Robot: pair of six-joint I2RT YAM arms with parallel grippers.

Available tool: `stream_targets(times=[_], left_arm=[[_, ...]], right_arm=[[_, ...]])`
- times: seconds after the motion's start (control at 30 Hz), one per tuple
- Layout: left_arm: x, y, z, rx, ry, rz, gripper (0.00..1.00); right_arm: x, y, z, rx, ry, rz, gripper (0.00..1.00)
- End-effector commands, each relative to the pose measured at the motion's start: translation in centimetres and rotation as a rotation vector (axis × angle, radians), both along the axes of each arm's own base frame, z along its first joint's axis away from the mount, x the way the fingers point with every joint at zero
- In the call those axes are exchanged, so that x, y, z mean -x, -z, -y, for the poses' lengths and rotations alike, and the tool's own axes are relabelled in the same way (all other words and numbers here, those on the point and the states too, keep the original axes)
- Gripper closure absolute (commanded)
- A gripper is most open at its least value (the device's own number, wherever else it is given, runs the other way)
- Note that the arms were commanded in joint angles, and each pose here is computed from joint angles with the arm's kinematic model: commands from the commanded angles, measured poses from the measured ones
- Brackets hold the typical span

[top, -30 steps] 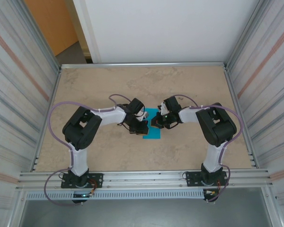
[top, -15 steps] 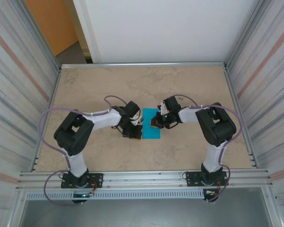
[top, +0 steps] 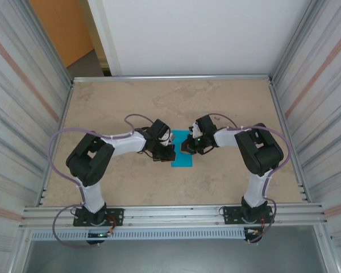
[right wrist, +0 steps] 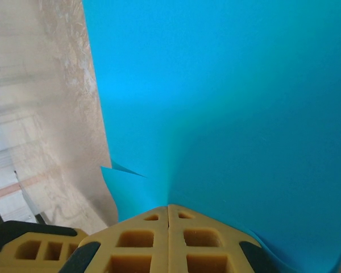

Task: Fold a paper plane with a square sheet of paper (pick it up from the middle)
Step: Fold the triangle a second time at the center of the table.

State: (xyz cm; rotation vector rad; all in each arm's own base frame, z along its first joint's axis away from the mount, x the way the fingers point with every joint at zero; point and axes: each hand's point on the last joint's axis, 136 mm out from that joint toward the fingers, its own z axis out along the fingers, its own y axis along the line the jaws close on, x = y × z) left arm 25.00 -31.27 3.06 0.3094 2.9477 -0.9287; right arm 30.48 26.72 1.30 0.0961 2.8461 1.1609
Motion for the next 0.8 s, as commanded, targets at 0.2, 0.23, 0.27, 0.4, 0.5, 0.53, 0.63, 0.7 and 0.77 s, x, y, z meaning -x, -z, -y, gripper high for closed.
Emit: stream_targets(times=[0.2, 0.23, 0.27, 0.4, 0.5, 0.53, 0.63, 0.7, 0.77], left_arm=[[-1.4, -1.4, 0.1, 0.053, -0.056, 0.023, 1.0], [-1.5, -1.5, 0.0, 0.058, -0.065, 0.029, 1.0], [-1.8, -1.7, -0.1, 0.064, -0.076, 0.034, 0.99], [-2.4, -1.7, -0.7, 0.065, -0.115, 0.048, 0.94], [-2.7, -2.0, -0.6, 0.087, -0.118, 0.05, 0.92], [-2.8, -2.3, -0.3, 0.105, -0.114, 0.054, 0.92], [-2.7, -3.3, 0.5, 0.164, -0.104, 0.073, 0.91], [-2.4, -3.7, 0.9, 0.178, -0.096, 0.086, 0.9], [-2.2, -3.6, 1.0, 0.17, -0.098, 0.088, 0.9]], right_arm=[[-0.6, -1.1, 1.5, 0.097, 0.065, -0.013, 0.88], [-0.7, -1.6, 1.4, 0.093, 0.064, -0.003, 0.87], [-0.8, -1.9, 1.4, 0.09, 0.064, 0.005, 0.86], [-1.0, -2.7, 1.3, 0.092, 0.059, 0.023, 0.83], [-0.9, -2.6, 1.5, 0.11, 0.057, 0.028, 0.82], [-0.9, -2.5, 1.6, 0.113, 0.056, 0.027, 0.82], [-0.8, -2.3, 1.5, 0.114, 0.053, 0.024, 0.83], [-0.9, -2.2, 1.4, 0.118, 0.052, 0.025, 0.83], [-0.9, -2.0, 1.5, 0.125, 0.053, 0.022, 0.83]])
